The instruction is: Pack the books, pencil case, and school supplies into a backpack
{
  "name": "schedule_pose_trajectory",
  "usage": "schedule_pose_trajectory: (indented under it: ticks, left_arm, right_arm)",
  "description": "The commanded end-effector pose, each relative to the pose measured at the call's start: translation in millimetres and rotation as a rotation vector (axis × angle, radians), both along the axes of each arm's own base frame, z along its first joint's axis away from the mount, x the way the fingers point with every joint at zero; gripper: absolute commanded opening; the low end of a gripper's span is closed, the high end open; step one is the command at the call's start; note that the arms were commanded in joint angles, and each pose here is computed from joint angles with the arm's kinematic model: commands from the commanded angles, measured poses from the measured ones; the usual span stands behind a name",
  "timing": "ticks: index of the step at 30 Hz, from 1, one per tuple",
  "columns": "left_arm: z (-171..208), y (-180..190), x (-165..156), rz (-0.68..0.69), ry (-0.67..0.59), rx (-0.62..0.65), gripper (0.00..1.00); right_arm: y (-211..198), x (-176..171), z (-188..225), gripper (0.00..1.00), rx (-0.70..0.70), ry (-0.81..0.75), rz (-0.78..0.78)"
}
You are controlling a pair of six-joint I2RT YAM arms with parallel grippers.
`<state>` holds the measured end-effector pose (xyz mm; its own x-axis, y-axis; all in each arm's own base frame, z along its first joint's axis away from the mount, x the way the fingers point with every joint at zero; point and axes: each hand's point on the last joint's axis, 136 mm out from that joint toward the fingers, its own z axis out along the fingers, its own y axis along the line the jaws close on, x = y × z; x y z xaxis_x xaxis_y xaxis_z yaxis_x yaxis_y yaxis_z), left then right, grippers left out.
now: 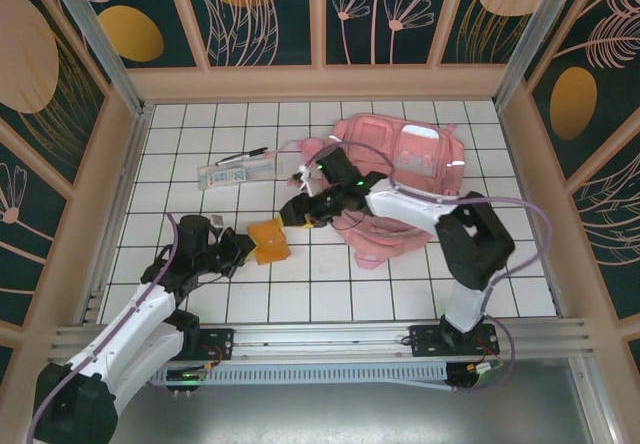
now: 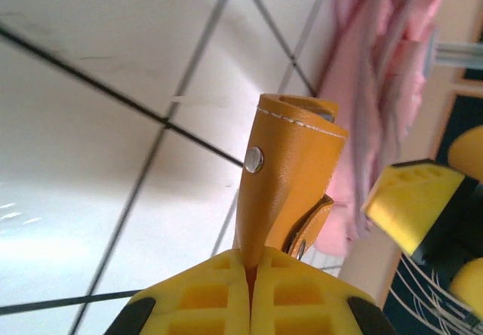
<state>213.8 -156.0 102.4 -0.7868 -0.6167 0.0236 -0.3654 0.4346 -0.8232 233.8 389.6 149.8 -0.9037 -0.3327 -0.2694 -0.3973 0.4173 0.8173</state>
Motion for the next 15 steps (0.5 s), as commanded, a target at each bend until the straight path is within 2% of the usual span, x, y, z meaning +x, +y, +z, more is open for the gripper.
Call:
schedule_pose_trajectory:
  ticks: [1,4,10,11,13,15]
  left_arm:
    - [42,-18,13,-0.102,-0.138,-0.067,0.0]
    - [55,-25,17,-0.129,-0.161,-0.099,0.0]
    - [70,-37,17,-0.178,-0.177,-0.186,0.0]
    - [72,-39,17,-0.188,-0.179,-0.195,0.0]
    - [73,-40,17,-0.193,-0.175,-0.198,0.0]
    - [77,-43,18,-0.205,-0.182,-0.212,0.0]
  right_arm:
    - [-17,-6,4,0.62,0.024,0.012,0.004]
    - [-22,-9,-1,0.65,0.009,0.019,0.005]
    - [4,-16,4,0.67,0.068,0.025,0.042]
    - [8,-15,8,0.65,0.09,0.02,0.047]
    - [13,-15,21,0.48,0.148,0.012,0.064]
    - [13,-13,30,0.22,0.18,0.009,0.067]
